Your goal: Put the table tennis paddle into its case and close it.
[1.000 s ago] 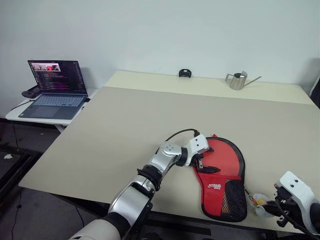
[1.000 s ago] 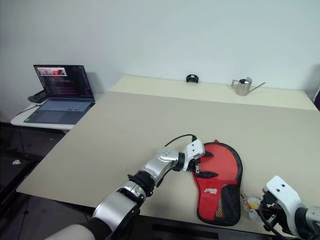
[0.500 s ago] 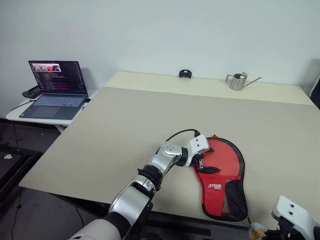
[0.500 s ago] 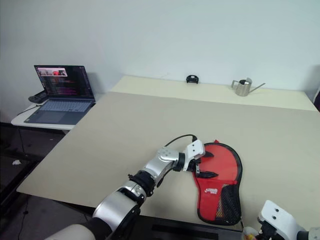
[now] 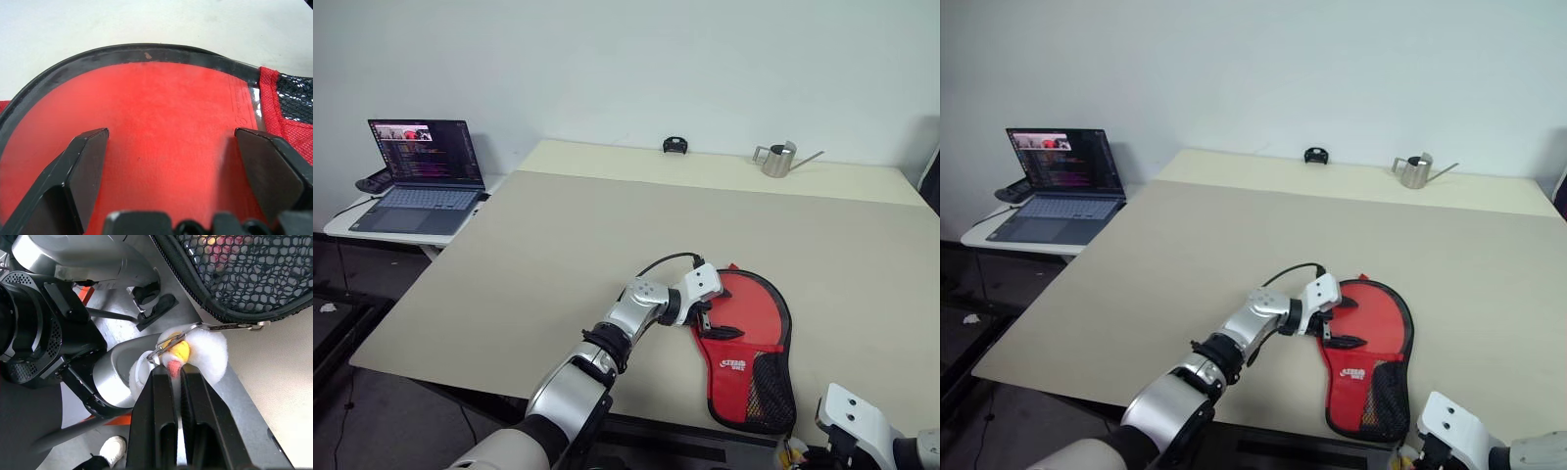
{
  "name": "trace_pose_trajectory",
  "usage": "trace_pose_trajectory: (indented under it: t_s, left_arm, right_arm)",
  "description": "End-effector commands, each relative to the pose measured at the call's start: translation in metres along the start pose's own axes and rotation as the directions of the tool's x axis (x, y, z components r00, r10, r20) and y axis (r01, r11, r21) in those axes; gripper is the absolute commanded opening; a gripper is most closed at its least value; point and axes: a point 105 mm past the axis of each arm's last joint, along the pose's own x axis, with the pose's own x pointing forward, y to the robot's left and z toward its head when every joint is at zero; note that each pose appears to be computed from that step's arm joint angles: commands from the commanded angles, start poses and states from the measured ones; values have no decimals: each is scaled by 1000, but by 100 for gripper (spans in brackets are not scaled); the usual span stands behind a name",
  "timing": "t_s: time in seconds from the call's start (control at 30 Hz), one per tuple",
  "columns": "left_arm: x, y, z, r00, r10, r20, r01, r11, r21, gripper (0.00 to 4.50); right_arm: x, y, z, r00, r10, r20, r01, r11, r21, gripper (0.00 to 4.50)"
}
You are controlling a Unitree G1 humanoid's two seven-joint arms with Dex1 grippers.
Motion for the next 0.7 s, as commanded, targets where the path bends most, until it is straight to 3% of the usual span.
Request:
trace_pose_trajectory:
  t_s: [0.03,0.07,0.27,0.57,0.7]
  left_arm:
    - [-2,-16,-49,985,-39,-170,27,997,-72,450]
    - [-2,-16,-49,985,-39,-170,27,997,-71,450]
    - [-1,-17,-49,985,-38,-168,27,997,-72,450]
    - [-1,-17,-48,985,-39,-165,28,997,-72,450]
    - [0,-17,-47,986,-41,-161,30,997,-71,450]
  right_arm:
    - [3,13,3,997,72,15,-72,997,-4,2]
    - [2,13,3,997,74,17,-74,997,-2,54]
    - [-1,13,11,995,54,80,-55,999,0,245]
    - [-27,30,21,971,148,190,-133,987,-93,245]
    - [-39,22,28,965,136,226,-109,986,-129,245]
